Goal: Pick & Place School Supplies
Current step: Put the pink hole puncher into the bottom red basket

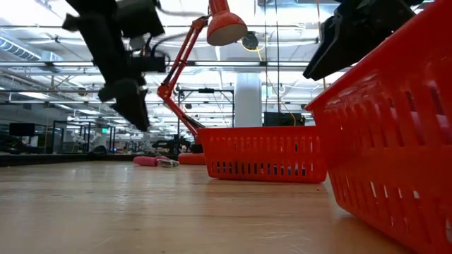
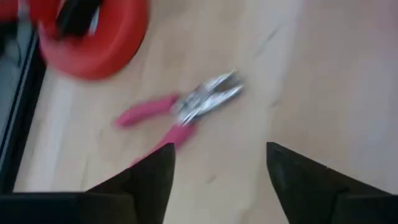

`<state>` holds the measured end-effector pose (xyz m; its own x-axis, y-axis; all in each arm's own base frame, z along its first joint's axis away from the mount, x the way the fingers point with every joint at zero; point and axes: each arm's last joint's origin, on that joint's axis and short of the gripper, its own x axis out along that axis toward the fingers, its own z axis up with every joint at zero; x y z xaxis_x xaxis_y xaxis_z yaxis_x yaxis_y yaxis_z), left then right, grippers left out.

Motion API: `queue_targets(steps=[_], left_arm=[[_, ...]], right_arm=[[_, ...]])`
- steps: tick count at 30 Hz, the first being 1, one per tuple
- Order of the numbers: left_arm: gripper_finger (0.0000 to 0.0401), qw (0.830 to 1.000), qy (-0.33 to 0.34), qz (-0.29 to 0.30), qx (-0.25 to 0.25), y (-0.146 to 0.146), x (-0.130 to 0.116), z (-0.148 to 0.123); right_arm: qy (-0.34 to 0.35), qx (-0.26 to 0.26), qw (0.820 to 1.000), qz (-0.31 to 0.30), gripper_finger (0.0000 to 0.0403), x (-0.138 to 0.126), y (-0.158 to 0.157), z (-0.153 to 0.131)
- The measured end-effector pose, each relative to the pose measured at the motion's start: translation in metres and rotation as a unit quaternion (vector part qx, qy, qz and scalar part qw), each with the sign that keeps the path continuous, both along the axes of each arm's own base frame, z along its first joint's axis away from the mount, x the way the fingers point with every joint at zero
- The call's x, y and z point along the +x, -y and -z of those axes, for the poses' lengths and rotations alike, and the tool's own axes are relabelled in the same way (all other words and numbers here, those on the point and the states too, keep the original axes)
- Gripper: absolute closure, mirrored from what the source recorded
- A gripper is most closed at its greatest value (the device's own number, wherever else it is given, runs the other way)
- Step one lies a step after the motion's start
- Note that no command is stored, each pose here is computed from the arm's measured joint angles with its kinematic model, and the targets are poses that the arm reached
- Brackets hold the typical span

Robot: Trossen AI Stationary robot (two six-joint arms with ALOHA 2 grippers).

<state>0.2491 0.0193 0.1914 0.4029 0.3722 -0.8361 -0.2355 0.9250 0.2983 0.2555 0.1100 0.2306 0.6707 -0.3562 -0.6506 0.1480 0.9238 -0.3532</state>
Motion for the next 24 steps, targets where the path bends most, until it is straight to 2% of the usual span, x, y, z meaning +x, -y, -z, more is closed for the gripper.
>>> queue_targets(steps=[5, 9, 15, 24], left_arm=[[0.0125, 0.999, -0.017, -0.006, -0.029, -0.032, -0.003, 0.014], [0.0123, 0.999, -0.042, 0.01, -0.017, -0.047, -0.002, 0.021], [0.0123, 0.997, -0.066, 0.049, 0.003, -0.063, 0.0, 0.03], [0.0123, 0.993, -0.1, 0.044, -0.053, -0.091, -0.006, 0.054]], right_arm=[[-0.004, -0.008, 1.0, -0.001, 0.0198, 0.001, 0.003, 0.0], [-0.007, -0.014, 1.0, 0.0, 0.018, 0.002, 0.006, 0.0], [-0.015, -0.027, 0.999, -0.01, 0.0179, 0.003, 0.007, 0.0], [-0.025, -0.037, 0.999, -0.018, 0.0179, 0.002, 0.007, 0.001]])
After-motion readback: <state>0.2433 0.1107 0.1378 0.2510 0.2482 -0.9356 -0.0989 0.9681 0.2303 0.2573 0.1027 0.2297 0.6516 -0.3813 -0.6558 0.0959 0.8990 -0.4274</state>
